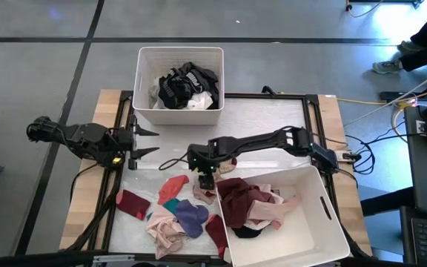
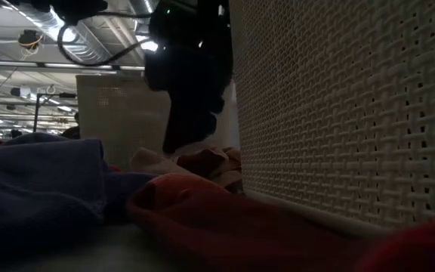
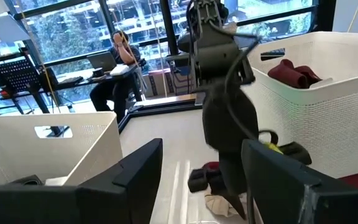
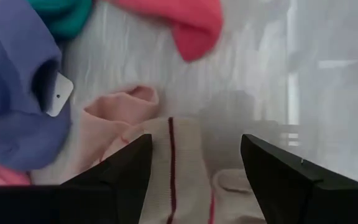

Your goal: Sort clothes

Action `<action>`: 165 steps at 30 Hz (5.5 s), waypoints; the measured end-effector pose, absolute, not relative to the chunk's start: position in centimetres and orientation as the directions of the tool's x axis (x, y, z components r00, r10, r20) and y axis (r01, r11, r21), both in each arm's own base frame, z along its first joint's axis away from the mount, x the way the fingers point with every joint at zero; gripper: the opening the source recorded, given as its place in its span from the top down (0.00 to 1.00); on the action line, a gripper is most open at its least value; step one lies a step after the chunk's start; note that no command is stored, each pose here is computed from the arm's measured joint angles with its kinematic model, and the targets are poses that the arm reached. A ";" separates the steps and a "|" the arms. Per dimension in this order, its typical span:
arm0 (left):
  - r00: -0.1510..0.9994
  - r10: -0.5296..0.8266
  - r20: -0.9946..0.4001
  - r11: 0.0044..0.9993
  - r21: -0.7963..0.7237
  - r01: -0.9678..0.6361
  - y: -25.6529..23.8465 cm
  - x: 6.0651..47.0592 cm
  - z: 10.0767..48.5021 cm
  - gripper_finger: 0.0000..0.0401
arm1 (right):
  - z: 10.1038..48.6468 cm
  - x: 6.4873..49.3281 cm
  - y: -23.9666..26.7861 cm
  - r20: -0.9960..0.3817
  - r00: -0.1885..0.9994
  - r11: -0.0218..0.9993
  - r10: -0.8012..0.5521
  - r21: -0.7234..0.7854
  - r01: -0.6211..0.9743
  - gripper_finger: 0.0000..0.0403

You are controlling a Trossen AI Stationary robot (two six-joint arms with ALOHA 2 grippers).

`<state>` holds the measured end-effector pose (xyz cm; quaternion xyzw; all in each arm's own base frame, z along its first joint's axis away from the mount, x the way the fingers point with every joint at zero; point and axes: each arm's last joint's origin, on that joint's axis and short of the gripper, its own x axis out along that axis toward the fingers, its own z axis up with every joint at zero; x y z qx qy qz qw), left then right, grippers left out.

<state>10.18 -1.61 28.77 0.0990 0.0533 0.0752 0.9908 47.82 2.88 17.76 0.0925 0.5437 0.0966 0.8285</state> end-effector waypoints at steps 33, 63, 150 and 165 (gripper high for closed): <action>0.985 0.158 -0.066 0.964 0.226 -0.139 -1.6 10.2 29.0 0.48 | 30.5 46.7 7.3 -0.867 0.488 0.988 0.104 0.035 -0.150 0.95; 0.985 0.157 -0.069 0.966 0.220 -0.139 -1.6 10.2 29.0 0.48 | 43.5 30.3 18.1 -0.764 0.644 0.996 -0.030 0.033 0.085 0.96; 0.984 0.158 -0.079 0.964 0.228 -0.137 -1.6 10.2 28.9 0.48 | 25.3 44.5 0.8 -0.890 0.445 0.850 -0.098 0.158 0.503 0.48; 0.984 0.158 -0.078 0.964 0.228 -0.136 -1.6 10.2 28.9 0.48 | 19.7 46.1 1.2 -0.944 0.331 0.856 0.002 0.173 0.487 0.48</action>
